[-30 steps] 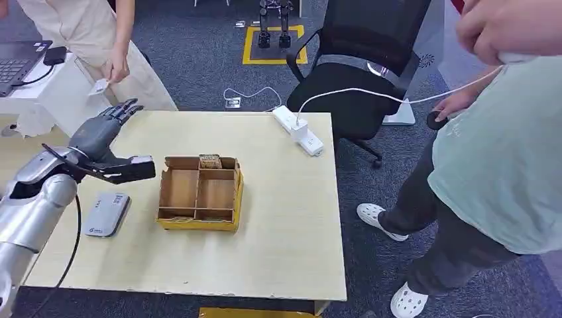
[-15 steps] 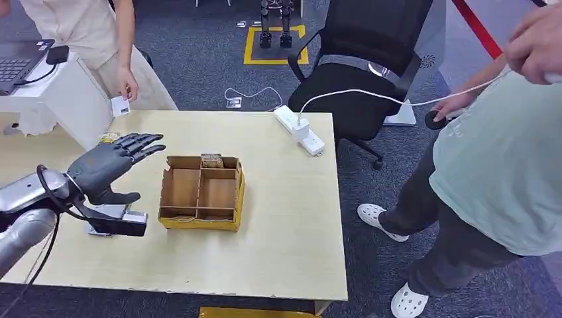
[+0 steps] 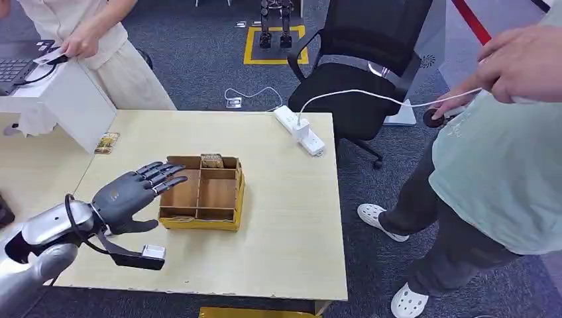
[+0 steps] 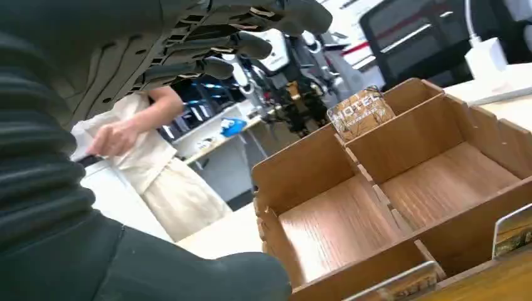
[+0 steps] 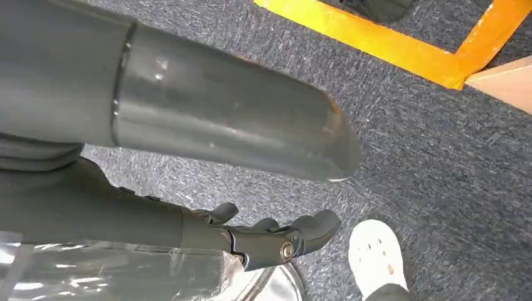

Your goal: Pass the card to the sensor for recognition and then transmit it.

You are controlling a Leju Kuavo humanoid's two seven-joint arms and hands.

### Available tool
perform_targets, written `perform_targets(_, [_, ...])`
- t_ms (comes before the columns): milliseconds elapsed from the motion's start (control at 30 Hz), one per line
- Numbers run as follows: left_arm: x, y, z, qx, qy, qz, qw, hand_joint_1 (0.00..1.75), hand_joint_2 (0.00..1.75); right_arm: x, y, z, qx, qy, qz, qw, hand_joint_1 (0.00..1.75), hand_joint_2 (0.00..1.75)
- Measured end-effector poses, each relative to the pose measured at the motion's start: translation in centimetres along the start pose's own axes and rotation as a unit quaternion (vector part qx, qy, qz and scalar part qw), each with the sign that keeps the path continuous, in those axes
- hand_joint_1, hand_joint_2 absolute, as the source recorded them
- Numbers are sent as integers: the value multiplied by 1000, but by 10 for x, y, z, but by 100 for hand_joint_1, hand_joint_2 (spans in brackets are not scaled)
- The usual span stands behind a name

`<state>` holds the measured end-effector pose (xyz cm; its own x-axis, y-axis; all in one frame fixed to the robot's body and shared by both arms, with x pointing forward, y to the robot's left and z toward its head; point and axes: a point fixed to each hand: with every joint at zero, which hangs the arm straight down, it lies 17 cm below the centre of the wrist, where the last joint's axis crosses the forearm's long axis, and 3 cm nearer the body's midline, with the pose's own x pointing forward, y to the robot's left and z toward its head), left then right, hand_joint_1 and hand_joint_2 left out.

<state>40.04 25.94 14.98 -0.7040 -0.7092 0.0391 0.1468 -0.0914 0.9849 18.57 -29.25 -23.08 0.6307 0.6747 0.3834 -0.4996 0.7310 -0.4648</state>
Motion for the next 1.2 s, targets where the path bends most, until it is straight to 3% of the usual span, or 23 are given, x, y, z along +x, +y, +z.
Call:
perform_targets(467, [19,-14,-23,17,12,8,1000,0,175,11,-2,0,0,-5,-5,1000,0,0])
perform_targets(800, [-2,-12,-36,49,81,-55,994,0,175,13,-3,3,-5,-4,-13,1000,0,0])
perform_targets(1200, [-6,-26,-40,47,100,-66,992,0,175,15,-8,4,-11,-4,-23,1000,0,0])
